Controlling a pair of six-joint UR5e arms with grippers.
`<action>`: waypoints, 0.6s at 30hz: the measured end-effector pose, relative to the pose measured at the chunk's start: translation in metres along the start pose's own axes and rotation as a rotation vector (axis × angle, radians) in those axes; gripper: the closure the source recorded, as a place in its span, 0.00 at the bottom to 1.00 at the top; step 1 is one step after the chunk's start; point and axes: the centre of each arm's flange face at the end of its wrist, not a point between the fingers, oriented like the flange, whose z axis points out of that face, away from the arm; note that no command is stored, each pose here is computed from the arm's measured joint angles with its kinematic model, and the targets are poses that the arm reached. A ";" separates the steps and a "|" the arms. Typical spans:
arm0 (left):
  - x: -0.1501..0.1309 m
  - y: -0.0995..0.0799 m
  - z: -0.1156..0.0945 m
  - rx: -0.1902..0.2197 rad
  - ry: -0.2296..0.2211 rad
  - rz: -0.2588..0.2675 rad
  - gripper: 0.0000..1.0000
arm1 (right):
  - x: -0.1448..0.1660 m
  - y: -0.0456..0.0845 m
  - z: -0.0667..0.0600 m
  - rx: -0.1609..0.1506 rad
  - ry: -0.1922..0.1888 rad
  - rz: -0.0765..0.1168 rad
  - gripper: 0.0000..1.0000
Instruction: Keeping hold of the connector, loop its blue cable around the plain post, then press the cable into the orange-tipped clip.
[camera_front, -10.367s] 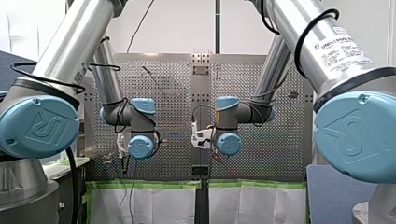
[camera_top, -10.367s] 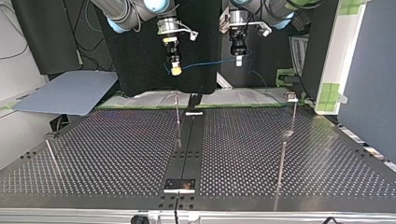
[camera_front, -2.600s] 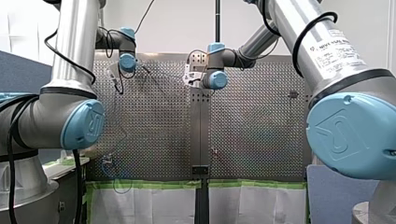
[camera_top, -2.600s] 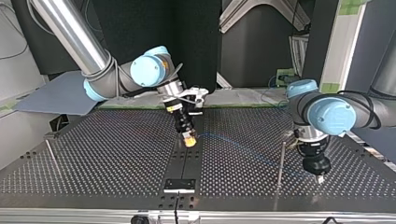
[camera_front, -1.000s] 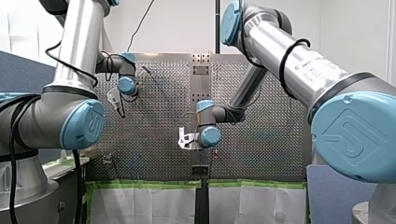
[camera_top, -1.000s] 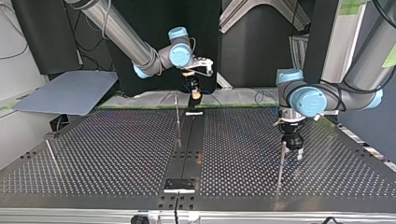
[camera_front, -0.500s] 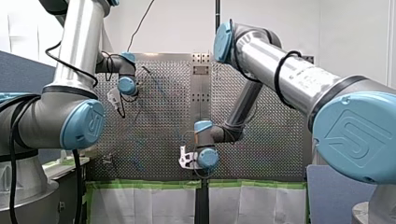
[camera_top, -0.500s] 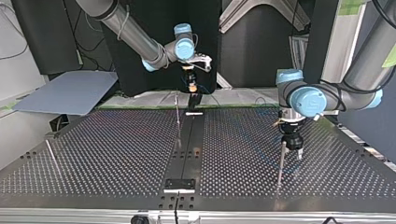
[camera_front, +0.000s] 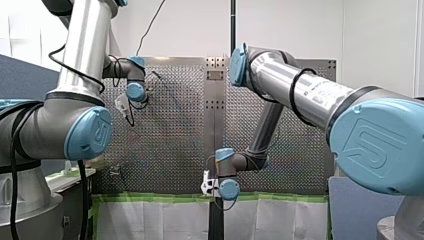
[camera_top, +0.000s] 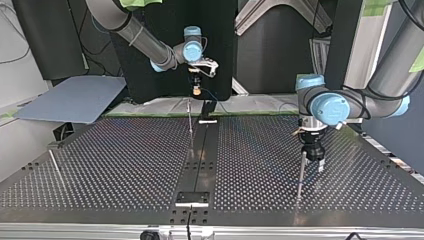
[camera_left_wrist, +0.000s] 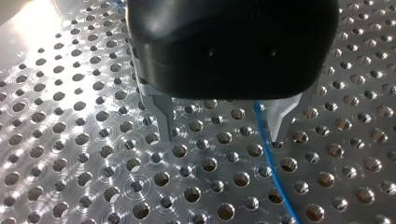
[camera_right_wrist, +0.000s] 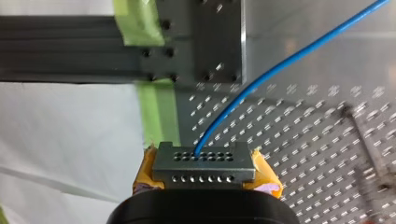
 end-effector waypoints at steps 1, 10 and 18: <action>0.000 0.000 0.000 0.000 0.000 0.000 0.00 | -0.004 0.003 0.001 -0.004 0.000 0.006 1.00; 0.000 -0.001 0.000 0.002 0.001 0.000 0.00 | -0.046 0.029 0.011 -0.037 0.003 0.031 1.00; 0.001 -0.002 -0.001 0.005 0.003 0.000 0.00 | -0.090 0.050 0.013 -0.061 0.006 0.046 1.00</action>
